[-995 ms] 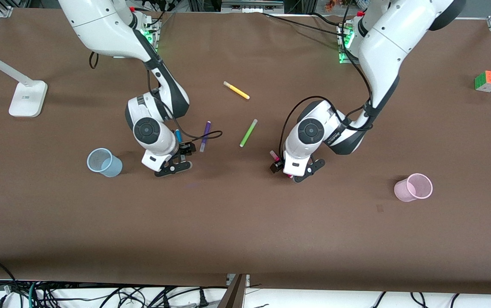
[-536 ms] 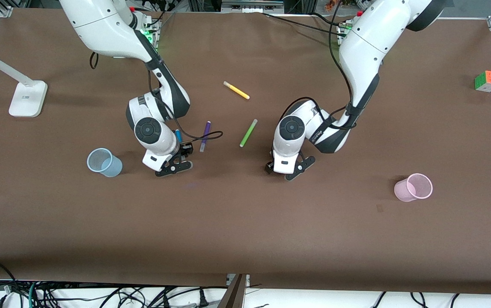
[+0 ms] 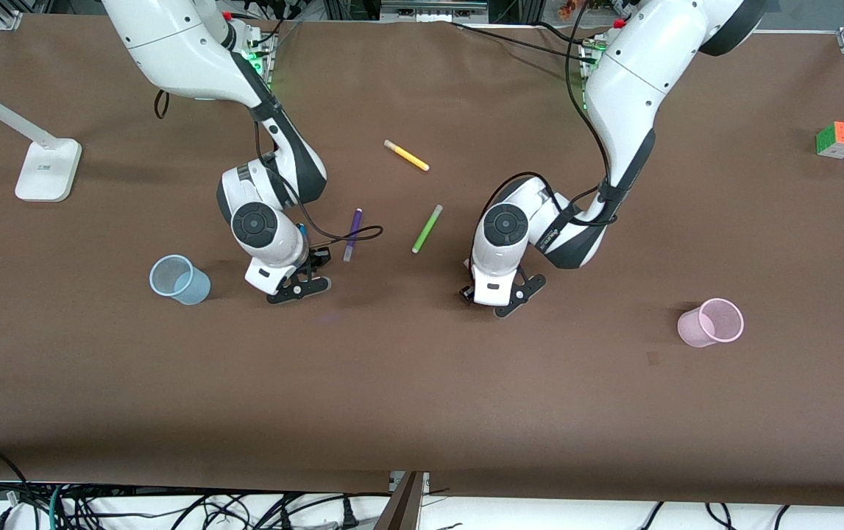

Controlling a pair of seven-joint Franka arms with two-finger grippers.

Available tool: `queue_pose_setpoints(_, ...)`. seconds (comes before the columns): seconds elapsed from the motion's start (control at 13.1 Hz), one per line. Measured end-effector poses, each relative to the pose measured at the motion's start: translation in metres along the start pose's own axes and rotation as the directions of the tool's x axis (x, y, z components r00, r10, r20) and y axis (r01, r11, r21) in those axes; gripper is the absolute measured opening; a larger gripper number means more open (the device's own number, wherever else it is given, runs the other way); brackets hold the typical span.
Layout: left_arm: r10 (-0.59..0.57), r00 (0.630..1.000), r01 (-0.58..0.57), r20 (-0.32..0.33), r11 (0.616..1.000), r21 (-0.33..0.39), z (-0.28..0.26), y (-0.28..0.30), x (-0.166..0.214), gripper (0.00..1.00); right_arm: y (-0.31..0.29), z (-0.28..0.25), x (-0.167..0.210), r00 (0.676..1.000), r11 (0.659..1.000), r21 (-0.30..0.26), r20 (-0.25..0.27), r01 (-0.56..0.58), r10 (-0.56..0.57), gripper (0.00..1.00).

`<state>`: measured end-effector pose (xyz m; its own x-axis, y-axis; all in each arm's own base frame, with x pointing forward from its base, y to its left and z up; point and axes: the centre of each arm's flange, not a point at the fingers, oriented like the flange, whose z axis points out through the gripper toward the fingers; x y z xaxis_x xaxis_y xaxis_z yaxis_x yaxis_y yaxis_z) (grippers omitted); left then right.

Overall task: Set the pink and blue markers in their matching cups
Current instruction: 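Lower and close the left gripper on the pink marker while the right grasps blue, then carry the pink marker to the pink cup while the right gripper carries blue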

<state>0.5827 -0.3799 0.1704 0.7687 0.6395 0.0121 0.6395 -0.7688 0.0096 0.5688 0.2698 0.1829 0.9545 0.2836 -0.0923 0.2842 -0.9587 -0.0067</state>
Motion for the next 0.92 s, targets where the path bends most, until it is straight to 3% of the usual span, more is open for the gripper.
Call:
queue_pose_setpoints(0.31, 0.011, 1.0, -0.011, -0.012, 1.0, -0.004, -0.004, 0.002, 0.001, 0.19, 0.005, -0.042, 0.018, 0.998, 1.0, 0.004, -0.067, 0.019, -0.019, 0.16)
queue_pose_setpoints(0.69, -0.023, 1.0, 0.023, -0.016, 1.0, -0.011, -0.007, -0.002, 0.021, 0.18, 0.034, -0.136, 0.039, 0.983, 0.983, -0.001, -0.027, 0.184, -0.184, 0.16)
queue_pose_setpoints(0.92, -0.086, 0.996, 0.086, 0.004, 0.996, -0.029, -0.027, -0.008, 0.06, 0.18, 0.067, -0.178, 0.042, 0.94, 0.94, 0.01, -0.007, 0.342, -0.342, 0.16)
